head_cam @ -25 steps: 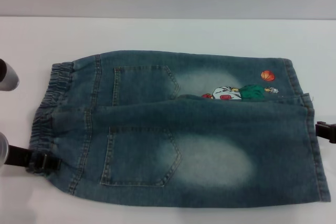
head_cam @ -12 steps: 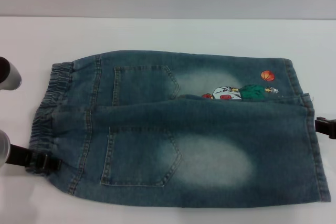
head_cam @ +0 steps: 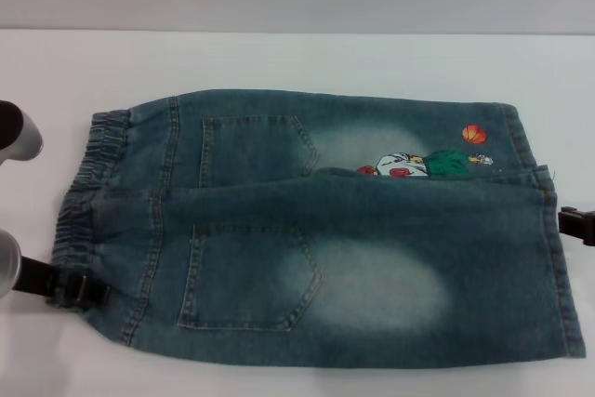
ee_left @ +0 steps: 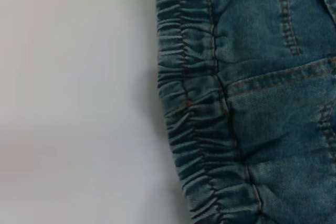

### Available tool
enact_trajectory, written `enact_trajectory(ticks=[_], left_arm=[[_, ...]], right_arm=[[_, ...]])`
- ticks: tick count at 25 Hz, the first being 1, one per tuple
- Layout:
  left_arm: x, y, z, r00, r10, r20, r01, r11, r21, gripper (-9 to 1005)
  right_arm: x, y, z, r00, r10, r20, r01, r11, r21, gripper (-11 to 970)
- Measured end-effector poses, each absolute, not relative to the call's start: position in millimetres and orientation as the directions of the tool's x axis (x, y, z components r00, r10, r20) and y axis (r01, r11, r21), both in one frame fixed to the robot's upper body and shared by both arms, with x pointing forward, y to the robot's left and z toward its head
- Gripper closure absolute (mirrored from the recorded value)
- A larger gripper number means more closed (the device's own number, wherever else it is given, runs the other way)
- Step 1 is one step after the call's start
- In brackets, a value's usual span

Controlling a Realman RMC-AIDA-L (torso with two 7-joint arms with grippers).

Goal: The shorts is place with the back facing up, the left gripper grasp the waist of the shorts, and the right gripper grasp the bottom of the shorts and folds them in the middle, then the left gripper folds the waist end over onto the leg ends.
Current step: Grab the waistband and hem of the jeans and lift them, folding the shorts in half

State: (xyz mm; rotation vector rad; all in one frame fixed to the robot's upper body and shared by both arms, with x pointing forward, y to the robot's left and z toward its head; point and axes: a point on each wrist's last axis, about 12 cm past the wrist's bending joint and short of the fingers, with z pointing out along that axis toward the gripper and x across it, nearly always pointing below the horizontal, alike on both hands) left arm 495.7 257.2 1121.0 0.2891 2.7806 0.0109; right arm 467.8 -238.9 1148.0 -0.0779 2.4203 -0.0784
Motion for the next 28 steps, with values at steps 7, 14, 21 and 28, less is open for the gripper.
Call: enact_trajectory(ticks=[7, 14, 21, 28], left_arm=[[496.2, 251.6, 1120.1, -0.923, 0.214, -0.32, 0.212, 0.976, 0.04, 285], [497.1, 253.5, 1124.5, -0.92, 0.214, -0.327, 0.213, 0.976, 0.04, 426], [498.2, 252.4, 1125.4, -0.918, 0.22, -0.331, 0.218, 0.975, 0.041, 485], [502.8, 249.7, 1129.5, -0.908, 0.224, -0.353, 0.224, 0.974, 0.042, 531]], right_arm=[[468.0, -239.0, 1149.5, -0.747, -0.083, -0.66, -0.039, 0.996, -0.081, 316], [469.9, -239.0, 1151.4, -0.738, -0.091, -0.668, -0.046, 0.995, -0.086, 319], [473.2, -238.8, 1152.7, -0.737, -0.092, -0.67, -0.044, 0.995, -0.087, 322], [467.5, -239.6, 1150.1, -0.792, -0.091, -0.604, -0.037, 0.994, -0.102, 326]])
